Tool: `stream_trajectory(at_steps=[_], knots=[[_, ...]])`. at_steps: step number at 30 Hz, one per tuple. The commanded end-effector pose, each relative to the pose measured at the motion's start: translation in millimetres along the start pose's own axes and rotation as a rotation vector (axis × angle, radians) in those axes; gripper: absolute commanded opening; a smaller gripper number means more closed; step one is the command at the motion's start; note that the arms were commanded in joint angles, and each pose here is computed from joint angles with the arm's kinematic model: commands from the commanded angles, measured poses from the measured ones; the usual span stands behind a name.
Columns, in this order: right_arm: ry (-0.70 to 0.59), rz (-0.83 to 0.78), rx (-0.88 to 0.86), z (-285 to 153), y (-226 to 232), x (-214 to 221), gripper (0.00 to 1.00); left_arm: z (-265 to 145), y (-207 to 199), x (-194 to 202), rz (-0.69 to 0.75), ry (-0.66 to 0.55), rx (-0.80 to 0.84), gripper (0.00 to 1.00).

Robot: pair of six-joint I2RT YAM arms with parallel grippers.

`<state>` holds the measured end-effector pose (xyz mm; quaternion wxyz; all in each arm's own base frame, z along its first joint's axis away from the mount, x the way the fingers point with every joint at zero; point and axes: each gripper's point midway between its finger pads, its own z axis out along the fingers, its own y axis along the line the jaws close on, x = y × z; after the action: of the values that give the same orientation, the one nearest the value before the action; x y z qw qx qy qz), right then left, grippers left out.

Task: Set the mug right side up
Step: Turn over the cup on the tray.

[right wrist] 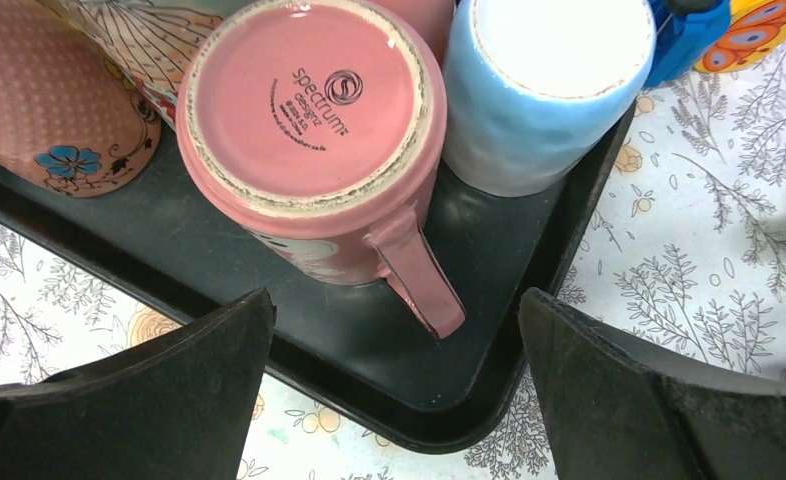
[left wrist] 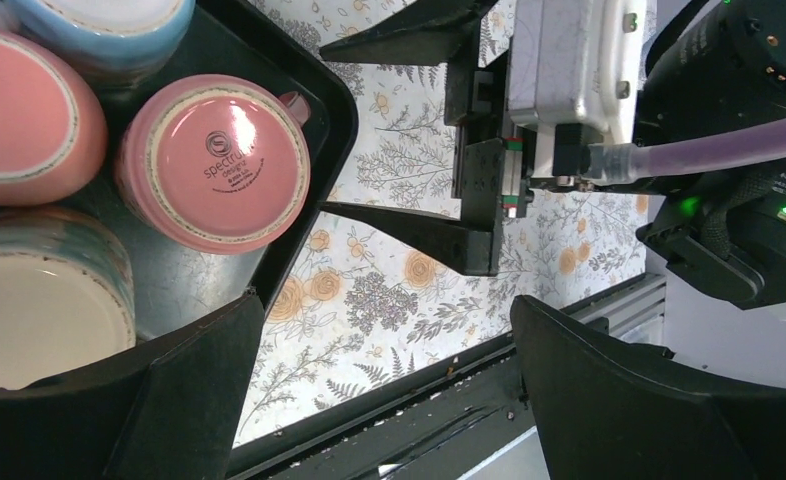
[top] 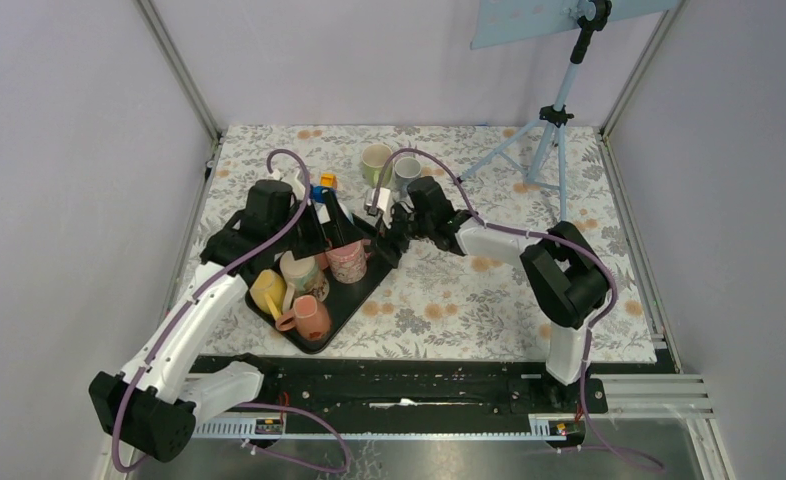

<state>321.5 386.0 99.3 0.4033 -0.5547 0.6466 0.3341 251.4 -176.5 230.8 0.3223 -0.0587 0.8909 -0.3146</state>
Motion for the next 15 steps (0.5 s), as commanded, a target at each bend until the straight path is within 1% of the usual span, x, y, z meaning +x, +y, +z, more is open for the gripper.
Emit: stream_trajectory(at_steps=[1,7,15], knots=[[-0.029,-0.058,-0.039,8,-3,-13,1.0,1,-18,-11,-0.015,-0.052,0.089,0.99],[-0.046,-0.018,-0.093,18,3,-11,1.0,7,-16,-15,-0.029,-0.057,0.077,0.99],[-0.057,0.02,-0.126,20,11,-8,1.0,15,-17,-11,-0.112,-0.064,0.114,0.99]])
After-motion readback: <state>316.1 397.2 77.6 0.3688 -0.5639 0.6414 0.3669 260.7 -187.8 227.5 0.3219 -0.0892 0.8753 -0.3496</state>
